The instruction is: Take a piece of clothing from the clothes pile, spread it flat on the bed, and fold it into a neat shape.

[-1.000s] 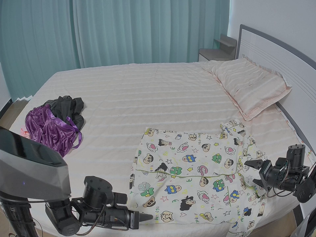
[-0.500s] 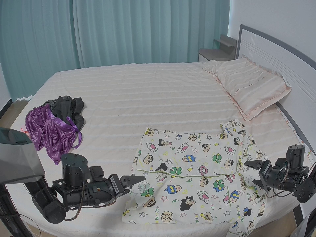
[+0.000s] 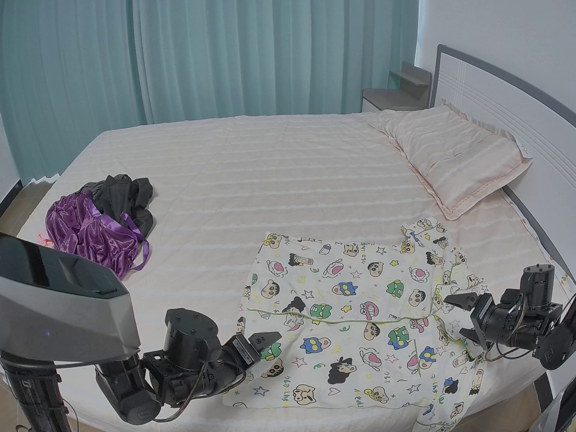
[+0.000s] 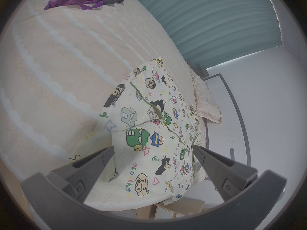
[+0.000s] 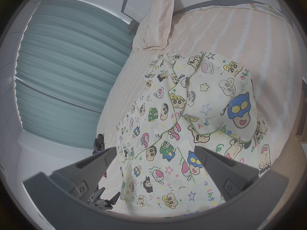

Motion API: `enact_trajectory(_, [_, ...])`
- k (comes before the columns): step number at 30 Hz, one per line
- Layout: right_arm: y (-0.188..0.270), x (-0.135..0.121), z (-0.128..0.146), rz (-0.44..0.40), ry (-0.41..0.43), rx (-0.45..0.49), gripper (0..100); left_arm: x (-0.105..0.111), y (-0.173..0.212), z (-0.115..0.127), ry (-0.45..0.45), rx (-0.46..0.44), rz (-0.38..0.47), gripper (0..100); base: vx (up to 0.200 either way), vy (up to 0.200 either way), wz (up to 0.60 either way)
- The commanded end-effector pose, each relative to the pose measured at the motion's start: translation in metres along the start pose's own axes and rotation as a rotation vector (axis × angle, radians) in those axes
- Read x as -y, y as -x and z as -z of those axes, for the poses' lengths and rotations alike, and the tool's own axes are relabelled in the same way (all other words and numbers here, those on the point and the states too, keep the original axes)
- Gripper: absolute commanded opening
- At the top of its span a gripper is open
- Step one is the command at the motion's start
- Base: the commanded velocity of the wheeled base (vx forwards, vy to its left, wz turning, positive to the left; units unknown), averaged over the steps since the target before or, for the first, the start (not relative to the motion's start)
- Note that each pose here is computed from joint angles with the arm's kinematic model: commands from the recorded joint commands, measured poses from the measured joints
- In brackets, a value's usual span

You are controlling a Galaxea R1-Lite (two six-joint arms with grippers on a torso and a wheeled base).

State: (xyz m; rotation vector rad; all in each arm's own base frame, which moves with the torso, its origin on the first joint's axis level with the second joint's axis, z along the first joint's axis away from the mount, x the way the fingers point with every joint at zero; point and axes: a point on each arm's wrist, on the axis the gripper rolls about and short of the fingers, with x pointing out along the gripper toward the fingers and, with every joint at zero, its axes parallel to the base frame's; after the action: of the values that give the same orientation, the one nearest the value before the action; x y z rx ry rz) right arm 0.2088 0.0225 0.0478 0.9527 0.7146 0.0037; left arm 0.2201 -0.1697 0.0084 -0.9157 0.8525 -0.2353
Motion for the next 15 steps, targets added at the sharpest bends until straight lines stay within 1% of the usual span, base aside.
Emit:
enact_trajectory(1, [0.0000,0.0002,0.0001,0.000,0.000,-0.001,100,-0.0029,-0.0066,0.0110,-0.007,-0.019,-0.024,100,0.000,0.000,0.00])
enact_trajectory(3, [0.0000,0.0002,0.0001,0.000,0.000,-0.001,100,-0.0027,-0.0066,0.0113,-0.008,-0.017,-0.025,100,0.000,0.000,0.00])
enact_trajectory(7, [0.0002,0.0000,0.0000,-0.001,0.000,0.000,100,-0.0061,-0.0101,0.0123,-0.012,0.010,-0.052,100,0.000,0.000,0.00])
enact_trajectory(15, [-0.0001,0.0000,0.0003,0.000,0.000,-0.002,100,-0.0098,-0.0098,0.0136,-0.017,0.018,-0.096,100,0.000,0.000,0.00])
